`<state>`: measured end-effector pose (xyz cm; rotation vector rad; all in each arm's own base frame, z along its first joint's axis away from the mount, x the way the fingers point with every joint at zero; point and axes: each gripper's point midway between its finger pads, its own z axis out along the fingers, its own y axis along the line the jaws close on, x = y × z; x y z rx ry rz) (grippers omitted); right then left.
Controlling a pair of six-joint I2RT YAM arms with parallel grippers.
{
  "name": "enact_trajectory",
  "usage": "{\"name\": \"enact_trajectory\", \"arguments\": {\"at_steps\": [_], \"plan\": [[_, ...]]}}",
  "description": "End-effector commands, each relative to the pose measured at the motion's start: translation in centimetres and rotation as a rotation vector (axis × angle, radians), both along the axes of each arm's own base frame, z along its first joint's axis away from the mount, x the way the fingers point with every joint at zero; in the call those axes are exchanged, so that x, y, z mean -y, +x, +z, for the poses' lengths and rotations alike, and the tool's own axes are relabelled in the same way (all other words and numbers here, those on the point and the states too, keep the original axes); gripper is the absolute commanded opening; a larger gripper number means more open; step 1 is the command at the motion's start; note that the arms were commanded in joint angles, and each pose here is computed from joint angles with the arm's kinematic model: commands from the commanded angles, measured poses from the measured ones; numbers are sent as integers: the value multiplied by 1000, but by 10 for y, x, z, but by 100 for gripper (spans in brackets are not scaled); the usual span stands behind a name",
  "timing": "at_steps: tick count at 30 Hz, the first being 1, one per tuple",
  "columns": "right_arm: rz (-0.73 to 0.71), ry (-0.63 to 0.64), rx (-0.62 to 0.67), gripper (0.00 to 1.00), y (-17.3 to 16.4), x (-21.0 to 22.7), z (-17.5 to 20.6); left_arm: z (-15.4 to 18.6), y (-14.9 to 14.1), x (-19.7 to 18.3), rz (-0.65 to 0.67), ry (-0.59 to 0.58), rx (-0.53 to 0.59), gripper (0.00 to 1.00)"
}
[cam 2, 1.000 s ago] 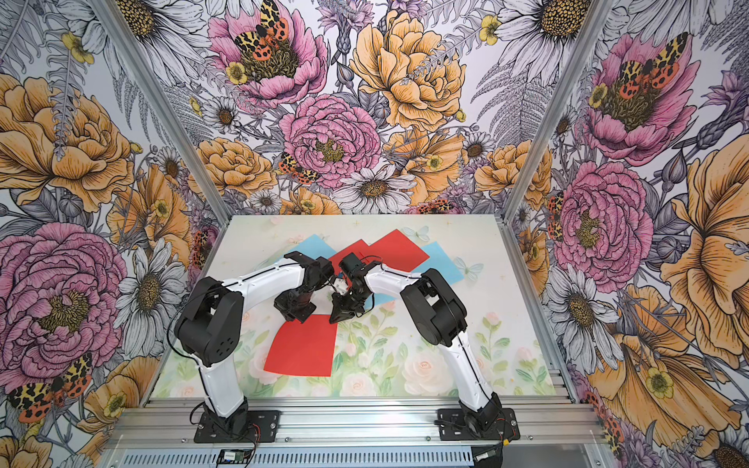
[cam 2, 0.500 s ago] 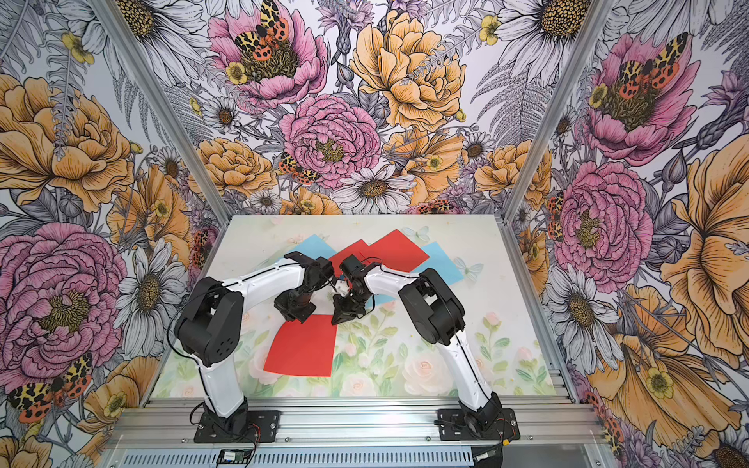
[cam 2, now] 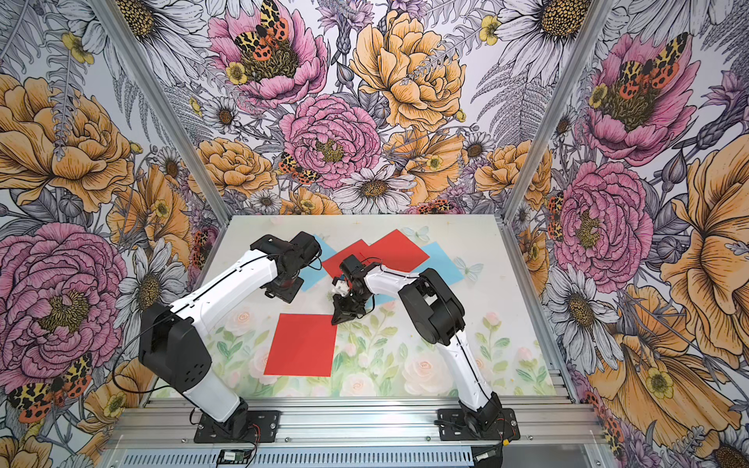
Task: Sort the scattered colored papers by color
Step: Place the colored paper at the center of the board.
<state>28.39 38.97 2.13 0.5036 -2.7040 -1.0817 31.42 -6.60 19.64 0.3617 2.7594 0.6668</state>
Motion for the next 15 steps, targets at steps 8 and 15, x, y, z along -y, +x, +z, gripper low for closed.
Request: {"name": "enact_trajectory", "arguments": {"at_steps": [8, 15], "plan": [[-91, -40, 178, 18, 36, 16, 56, 7, 51, 49, 292, -919, 280, 66], [-181, -35, 311, 29, 98, 48, 94, -24, 74, 73, 316, -937, 220, 64]]}}
